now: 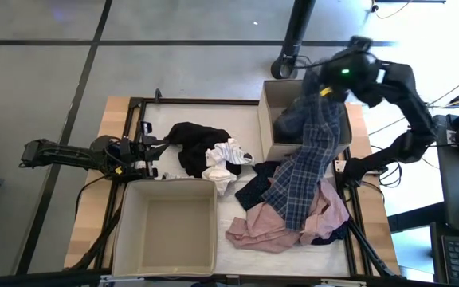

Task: Sort clothes
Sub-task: Put the blue checkered polo shirt into the right laundry organizer

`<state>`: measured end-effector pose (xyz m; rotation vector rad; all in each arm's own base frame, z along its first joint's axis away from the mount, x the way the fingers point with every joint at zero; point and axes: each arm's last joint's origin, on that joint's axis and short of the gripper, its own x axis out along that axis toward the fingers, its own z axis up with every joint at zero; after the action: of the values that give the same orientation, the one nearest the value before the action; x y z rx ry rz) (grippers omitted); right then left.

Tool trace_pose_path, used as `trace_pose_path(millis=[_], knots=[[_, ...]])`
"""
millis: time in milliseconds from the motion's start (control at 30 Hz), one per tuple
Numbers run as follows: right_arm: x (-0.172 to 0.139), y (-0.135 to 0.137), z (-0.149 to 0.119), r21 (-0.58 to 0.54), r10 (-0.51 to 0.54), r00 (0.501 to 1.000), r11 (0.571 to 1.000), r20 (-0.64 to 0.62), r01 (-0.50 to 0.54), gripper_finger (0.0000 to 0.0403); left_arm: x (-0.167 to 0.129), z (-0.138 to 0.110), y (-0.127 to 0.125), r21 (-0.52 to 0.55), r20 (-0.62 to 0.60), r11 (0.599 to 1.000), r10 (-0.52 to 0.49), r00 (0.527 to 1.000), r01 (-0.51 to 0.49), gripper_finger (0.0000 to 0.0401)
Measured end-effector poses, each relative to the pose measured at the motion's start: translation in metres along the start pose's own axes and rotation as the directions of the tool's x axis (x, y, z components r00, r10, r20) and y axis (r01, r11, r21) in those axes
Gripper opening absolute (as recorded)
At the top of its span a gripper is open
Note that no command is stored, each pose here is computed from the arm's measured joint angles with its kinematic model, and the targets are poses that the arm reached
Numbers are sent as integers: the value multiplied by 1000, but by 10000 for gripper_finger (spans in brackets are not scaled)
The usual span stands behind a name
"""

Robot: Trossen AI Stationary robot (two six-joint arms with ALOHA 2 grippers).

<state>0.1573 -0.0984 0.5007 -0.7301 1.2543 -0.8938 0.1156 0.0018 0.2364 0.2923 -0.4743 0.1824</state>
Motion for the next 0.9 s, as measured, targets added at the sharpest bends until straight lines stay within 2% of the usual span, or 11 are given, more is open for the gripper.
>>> trace_pose_path(millis=[133,333,667,900], knots=[[29,30,10,-81,137,989,987,-52,-141,12,0,0,0,1,0,1000,0,1000,0,31],[70,84,23,-178,301,947,932,-109,-316,12,0,0,0,1,1,1000,0,1000,0,31],[113,147,27,-216,354,924,900,-146,-379,12,0,1,0,13,5,1000,1,1000,-1,31],[124,164,25,-219,357,922,897,-153,-384,28,0,0,0,20,4,1000,1,1000,-1,31]])
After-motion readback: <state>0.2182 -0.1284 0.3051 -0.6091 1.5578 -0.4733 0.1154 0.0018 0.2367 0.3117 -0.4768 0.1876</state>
